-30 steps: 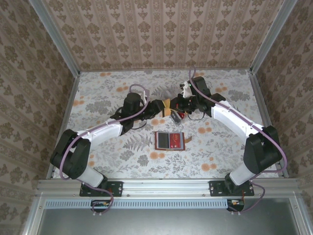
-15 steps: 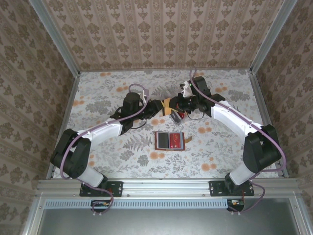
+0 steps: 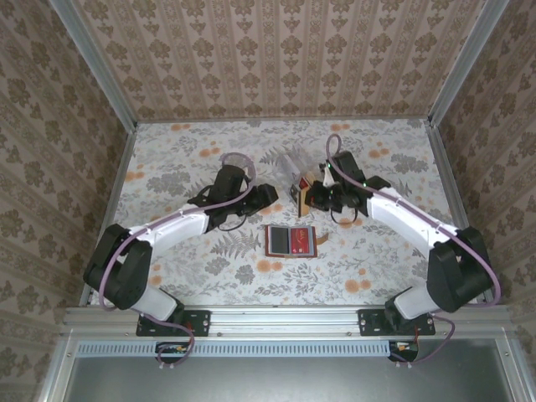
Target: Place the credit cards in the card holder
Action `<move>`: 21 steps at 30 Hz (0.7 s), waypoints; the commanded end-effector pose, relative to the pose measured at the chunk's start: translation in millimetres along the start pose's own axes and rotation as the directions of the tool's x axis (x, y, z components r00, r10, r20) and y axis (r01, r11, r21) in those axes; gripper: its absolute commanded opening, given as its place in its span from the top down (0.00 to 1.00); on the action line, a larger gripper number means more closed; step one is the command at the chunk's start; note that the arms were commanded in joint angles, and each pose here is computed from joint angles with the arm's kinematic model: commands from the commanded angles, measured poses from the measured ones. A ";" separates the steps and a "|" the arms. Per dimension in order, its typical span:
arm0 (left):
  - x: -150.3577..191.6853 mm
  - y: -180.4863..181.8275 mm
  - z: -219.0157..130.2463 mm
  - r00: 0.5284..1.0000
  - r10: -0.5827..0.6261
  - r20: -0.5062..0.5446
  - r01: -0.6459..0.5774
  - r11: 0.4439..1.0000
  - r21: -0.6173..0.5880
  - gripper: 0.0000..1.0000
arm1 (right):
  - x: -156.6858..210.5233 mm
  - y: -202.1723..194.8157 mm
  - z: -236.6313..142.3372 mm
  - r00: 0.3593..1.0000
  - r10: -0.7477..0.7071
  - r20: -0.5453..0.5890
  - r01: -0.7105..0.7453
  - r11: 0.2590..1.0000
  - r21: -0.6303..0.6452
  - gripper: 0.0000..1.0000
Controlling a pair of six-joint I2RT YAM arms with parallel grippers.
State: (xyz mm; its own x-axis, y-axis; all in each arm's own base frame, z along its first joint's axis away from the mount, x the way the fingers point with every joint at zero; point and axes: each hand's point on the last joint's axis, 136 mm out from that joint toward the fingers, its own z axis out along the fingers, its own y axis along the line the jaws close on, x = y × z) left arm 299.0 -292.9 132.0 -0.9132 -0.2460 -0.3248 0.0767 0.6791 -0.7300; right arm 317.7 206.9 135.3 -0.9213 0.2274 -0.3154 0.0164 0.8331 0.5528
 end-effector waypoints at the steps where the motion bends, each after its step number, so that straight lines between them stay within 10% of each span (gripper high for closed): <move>1: 30.1 39.8 -8.6 0.996 0.051 -0.076 -0.063 0.984 -0.165 0.42 | 29.8 -37.0 6.0 1.000 -0.017 -0.013 0.019 0.991 0.130 0.94; 21: 81.8 62.0 19.5 0.970 0.056 -0.236 -0.108 0.971 -0.214 0.57 | 59.3 -59.8 19.3 0.999 -0.026 -0.019 0.029 0.987 0.158 0.96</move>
State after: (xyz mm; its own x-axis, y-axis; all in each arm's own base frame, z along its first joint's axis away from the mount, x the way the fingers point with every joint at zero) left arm 238.9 -281.9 50.2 -0.9747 -0.0666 -0.2136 0.0647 0.8299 -0.5542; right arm 269.2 185.5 58.1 -0.9404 0.2051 -0.2714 0.0713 0.8990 0.4322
